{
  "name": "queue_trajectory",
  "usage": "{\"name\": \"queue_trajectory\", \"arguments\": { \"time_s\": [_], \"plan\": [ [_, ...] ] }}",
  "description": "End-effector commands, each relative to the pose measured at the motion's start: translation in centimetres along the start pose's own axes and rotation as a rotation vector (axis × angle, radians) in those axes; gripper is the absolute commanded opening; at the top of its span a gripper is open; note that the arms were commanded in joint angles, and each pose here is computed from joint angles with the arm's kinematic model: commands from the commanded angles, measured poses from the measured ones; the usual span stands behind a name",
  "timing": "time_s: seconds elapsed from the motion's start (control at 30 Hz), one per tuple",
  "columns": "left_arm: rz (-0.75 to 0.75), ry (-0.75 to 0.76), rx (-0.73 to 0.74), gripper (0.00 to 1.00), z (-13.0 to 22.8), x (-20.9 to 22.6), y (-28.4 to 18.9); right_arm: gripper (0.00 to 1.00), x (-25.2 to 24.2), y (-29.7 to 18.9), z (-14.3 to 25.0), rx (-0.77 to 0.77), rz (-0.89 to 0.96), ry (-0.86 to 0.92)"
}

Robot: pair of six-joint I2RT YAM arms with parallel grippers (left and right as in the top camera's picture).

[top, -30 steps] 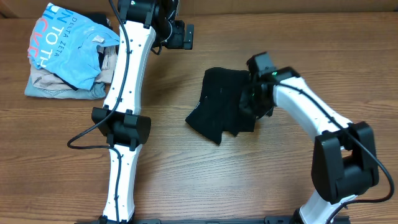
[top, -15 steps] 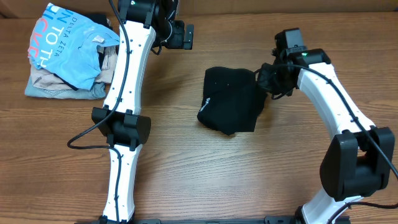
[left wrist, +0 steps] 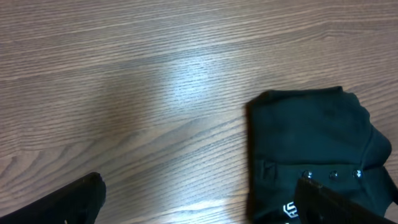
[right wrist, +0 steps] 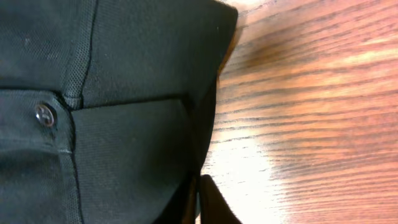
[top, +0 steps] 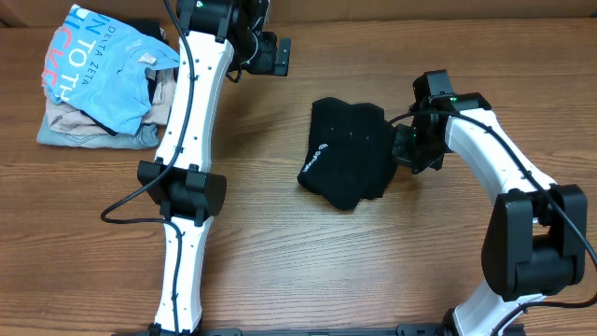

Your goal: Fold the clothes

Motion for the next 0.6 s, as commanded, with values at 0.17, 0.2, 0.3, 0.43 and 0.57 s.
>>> {"name": "queue_trajectory", "arguments": {
  "time_s": [0.17,0.2,0.3,0.43,0.57],
  "plan": [
    [0.022,0.096,-0.026,1.0,0.1,-1.1,-2.4,0.59,1.8,-4.7,-2.1,-0.079,-0.052,-0.019],
    [0.037,0.108,-0.02,1.0,0.2,-1.5,-2.3,0.65,2.1,-5.9,-2.6,-0.096,-0.061,-0.02],
    [0.09,0.164,0.013,1.0,1.0,-3.2,-2.2,0.85,2.9,-9.5,-4.0,-0.155,-0.095,-0.014],
    [0.138,0.264,0.106,1.0,2.7,-5.9,-1.2,0.91,2.7,-13.4,-5.6,-0.228,-0.126,-0.008],
    [0.179,0.401,0.208,1.0,4.8,-9.3,0.8,0.93,1.4,-14.6,-6.7,-0.254,-0.13,0.034]
  ]
}}
Point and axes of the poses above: each gripper's point midway between its finger pads, its own y axis out along the fingers, its own x axis along the line the jaws close on, z = x × y, the point moved 5 cm from there along -y, back along the fingers, and after that the axes turned 10 degrees about y, right-handed, at the moved point
